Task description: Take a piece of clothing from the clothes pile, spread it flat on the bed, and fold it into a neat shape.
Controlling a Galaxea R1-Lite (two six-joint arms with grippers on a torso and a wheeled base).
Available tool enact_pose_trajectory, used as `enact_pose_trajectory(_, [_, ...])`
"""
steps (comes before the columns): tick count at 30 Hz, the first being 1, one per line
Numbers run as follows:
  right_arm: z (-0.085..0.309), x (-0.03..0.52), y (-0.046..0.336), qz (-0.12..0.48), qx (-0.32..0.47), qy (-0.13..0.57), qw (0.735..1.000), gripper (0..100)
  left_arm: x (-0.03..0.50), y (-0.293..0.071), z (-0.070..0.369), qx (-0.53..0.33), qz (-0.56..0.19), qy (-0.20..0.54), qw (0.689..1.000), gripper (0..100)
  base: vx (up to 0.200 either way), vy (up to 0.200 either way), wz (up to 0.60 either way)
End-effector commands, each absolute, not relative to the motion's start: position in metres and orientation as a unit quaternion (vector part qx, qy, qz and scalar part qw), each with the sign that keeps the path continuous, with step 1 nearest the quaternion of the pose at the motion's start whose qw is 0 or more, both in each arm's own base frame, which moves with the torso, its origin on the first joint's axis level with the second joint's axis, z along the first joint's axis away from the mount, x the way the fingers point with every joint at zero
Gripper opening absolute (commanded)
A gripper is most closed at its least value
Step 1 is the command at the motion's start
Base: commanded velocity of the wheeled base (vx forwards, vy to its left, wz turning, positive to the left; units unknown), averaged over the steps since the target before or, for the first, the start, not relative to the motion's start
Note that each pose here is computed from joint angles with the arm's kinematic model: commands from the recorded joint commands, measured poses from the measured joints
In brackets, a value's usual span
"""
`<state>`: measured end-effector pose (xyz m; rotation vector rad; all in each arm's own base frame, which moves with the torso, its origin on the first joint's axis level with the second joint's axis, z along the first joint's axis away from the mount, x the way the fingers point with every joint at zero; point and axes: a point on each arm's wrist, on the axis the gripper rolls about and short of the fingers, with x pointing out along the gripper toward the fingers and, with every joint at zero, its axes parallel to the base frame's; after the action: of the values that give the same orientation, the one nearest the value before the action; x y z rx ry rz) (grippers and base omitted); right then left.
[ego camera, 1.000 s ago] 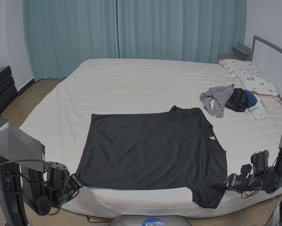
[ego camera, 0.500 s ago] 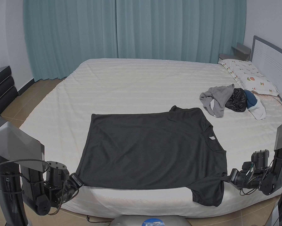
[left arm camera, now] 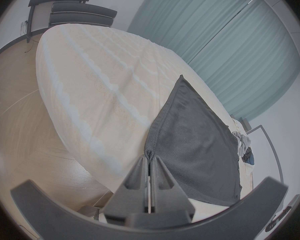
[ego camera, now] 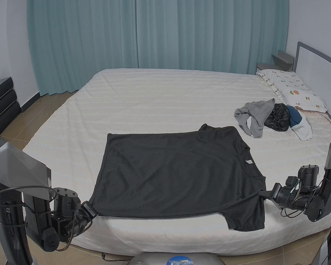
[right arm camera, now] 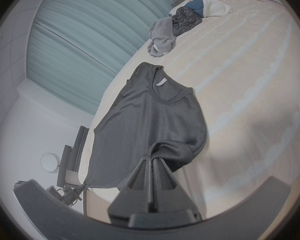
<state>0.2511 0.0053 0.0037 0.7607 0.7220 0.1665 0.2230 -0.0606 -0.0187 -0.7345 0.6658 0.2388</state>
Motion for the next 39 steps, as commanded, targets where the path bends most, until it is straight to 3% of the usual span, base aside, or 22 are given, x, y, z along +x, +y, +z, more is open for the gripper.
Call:
enact_pose_trajectory(1, [-0.01, 0.26, 0.005, 0.085, 0.366, 0.358, 0.855, 0, 0.224, -0.06, -0.019, -0.352, 0.115, 0.318, 0.873, 0, 0.0, 0.0, 0.0])
enact_pose_trajectory(2, [-0.012, 0.262, 0.005, 0.085, 0.367, 0.36, 0.853, 100, 0.224, -0.06, -0.019, -0.353, 0.115, 0.317, 0.873, 0, 0.0, 0.0, 0.0])
enact_pose_trajectory(9, [-0.012, 0.261, -0.001, 0.1, 0.374, 0.349, 0.853, 100, 0.224, -0.06, -0.019, -0.354, 0.116, 0.316, 0.872, 0, 0.0, 0.0, 0.0])
enact_pose_trajectory(17, [-0.014, 0.234, -0.011, 0.158, 0.357, 0.361, 0.847, 100, 0.224, -0.06, -0.019, -0.354, 0.116, 0.316, 0.872, 0, 0.0, 0.0, 0.0])
enact_pose_trajectory(34, [-0.033, 0.229, -0.001, 0.172, 0.327, 0.4, 0.839, 100, 0.224, -0.06, -0.019, -0.354, 0.116, 0.316, 0.872, 0, 0.0, 0.0, 0.0])
enact_pose_trajectory(35, [-0.033, 0.23, -0.001, 0.172, 0.326, 0.398, 0.84, 0, 0.224, -0.06, -0.019, -0.354, 0.115, 0.317, 0.872, 0, 0.0, 0.0, 0.0])
enact_pose_trajectory(39, [-0.026, 0.215, -0.003, 0.179, 0.302, 0.386, 0.853, 0, 0.222, -0.059, -0.019, -0.352, 0.118, 0.319, 0.872, 0, 0.0, 0.0, 0.0])
